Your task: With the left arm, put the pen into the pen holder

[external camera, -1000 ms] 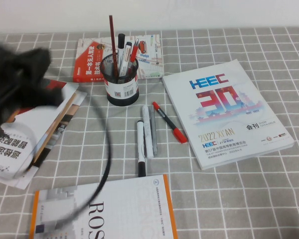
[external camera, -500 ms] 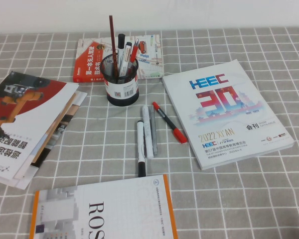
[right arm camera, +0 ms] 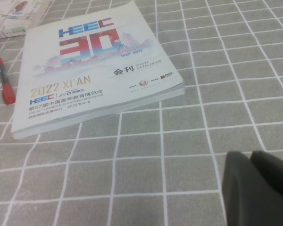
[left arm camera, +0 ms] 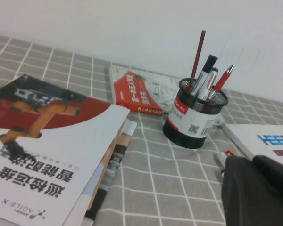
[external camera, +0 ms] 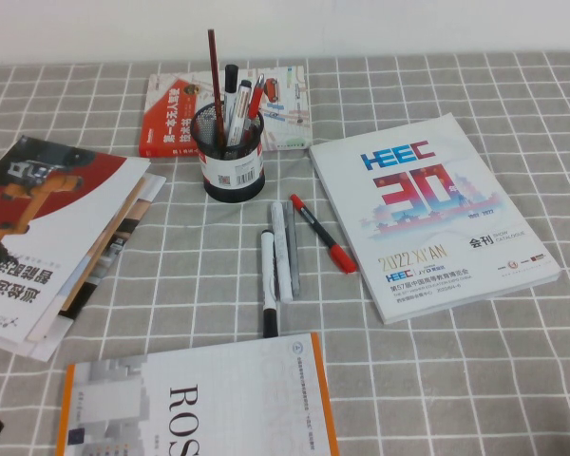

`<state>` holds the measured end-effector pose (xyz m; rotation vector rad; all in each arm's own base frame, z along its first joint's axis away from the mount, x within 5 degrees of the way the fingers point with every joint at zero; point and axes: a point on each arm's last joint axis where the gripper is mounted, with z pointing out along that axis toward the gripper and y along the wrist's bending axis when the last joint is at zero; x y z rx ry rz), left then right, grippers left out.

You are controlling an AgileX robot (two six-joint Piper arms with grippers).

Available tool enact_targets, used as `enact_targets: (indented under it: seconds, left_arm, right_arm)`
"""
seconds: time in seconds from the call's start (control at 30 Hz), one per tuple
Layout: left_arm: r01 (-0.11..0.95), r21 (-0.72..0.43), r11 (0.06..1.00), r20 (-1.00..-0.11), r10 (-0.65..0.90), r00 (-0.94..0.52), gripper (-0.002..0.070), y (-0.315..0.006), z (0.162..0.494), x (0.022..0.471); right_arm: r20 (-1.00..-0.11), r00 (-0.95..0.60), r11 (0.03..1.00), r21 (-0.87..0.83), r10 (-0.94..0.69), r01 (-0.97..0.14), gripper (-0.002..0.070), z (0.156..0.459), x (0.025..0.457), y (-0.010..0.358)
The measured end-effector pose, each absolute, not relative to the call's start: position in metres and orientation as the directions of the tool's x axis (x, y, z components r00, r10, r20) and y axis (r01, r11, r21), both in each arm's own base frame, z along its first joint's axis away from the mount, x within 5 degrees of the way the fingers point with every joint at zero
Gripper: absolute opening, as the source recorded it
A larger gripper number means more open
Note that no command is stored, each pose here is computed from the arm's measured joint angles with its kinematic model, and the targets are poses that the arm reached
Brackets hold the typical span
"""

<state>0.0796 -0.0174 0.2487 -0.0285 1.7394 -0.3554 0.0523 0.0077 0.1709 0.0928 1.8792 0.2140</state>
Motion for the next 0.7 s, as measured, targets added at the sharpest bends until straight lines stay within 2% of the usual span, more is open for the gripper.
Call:
enact_targets:
  seconds: [0.2, 0.3, 0.43, 0.7]
  left_arm:
    - [0.191, -0.198, 0.961, -0.962, -0.153, -0.228, -0.0001, -0.018, 0.241, 0.078]
    - [0.255, -0.116, 0.960, -0.974, -0.060, -0.217, -0.0001, -0.021, 0.232, 0.072]
    - [0.315, 0.012, 0.949, -0.990, 0.055, -0.127, -0.0001, -0.021, 0.221, 0.064]
    - [0.217, 0.005, 0.976, -0.999, 0.015, -0.044, -0.0001, -0.013, 0.196, 0.056]
  right_arm:
    - [-0.934, -0.314, 0.980, 0.194, 0.171, -0.043, -0.0013, 0.171, 0.052, 0.008]
    - [-0.934, -0.314, 0.980, 0.194, 0.171, -0.043, -0.0013, 0.171, 0.052, 0.008]
    - [-0.934, -0.314, 0.980, 0.194, 0.171, -0.043, -0.0013, 0.171, 0.052, 0.008]
    - [-0.934, -0.314, 0.980, 0.194, 0.171, -0.043, -0.0013, 0.171, 0.052, 0.008]
